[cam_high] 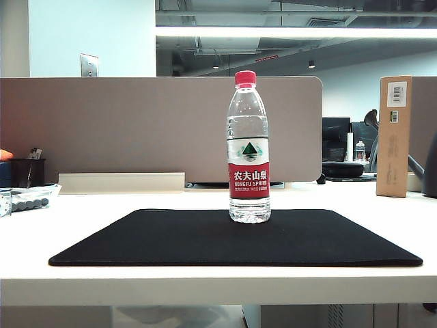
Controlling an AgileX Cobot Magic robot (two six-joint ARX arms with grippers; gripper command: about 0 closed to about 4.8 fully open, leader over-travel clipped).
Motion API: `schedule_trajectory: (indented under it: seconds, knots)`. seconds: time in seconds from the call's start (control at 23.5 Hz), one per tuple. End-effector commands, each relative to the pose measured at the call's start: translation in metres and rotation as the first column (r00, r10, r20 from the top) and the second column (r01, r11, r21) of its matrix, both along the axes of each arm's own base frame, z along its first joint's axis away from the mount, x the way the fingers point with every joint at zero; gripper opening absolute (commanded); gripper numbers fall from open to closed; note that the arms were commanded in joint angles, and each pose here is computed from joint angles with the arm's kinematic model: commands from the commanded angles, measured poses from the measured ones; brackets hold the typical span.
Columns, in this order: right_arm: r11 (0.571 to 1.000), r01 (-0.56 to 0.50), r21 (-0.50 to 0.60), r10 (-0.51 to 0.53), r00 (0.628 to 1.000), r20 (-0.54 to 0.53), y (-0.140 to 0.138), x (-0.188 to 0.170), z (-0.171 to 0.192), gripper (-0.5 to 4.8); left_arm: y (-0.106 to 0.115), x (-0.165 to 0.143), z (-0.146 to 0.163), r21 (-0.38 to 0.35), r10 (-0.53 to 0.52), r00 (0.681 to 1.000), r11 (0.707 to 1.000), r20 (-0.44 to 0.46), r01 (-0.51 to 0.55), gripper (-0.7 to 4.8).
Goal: Stand the plastic bottle up on the black mouse pad.
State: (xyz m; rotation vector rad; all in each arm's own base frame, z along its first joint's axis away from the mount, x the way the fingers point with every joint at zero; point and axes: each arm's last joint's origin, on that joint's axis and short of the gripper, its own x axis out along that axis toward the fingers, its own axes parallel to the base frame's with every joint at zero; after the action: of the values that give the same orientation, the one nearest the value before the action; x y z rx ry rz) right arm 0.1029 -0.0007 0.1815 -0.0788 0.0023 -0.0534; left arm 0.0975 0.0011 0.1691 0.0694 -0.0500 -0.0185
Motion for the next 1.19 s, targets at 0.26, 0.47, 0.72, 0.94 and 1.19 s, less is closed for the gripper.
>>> schedule_trajectory:
  seconds: [0.26,0.47,0.72,0.94,1.19]
  knots:
    - [0.997,-0.081,-0.005,0.081,0.997,0.007,0.0023,-0.0055,-0.0171,-0.06,0.0,-0.0003,0.0026,0.004,-0.001,1.0,1.0,0.016,0.001,-0.04]
    - [1.0,0.013,0.027,-0.013,1.0,0.01,-0.0005,-0.0055,-0.0169,-0.05,0.0,-0.0003,0.0027,0.004,-0.002,1.0,1.0,0.016,0.002,-0.04]
    - [0.998,0.023,0.058,-0.024,1.0,0.01,-0.0008,-0.0055,-0.0171,-0.05,-0.0001,-0.0003,0.0027,0.004,-0.003,1.0,1.0,0.016,0.003,-0.04]
    - [0.998,0.022,0.064,-0.022,1.0,0.01,-0.0007,-0.0055,-0.0171,-0.05,-0.0001,-0.0003,0.0027,0.004,-0.003,1.0,1.0,0.016,0.003,-0.04]
    - [0.998,0.019,0.064,-0.02,1.0,0.01,-0.0006,-0.0055,-0.0171,-0.05,-0.0001,-0.0003,0.0027,0.004,-0.003,1.0,1.0,0.016,0.003,-0.04]
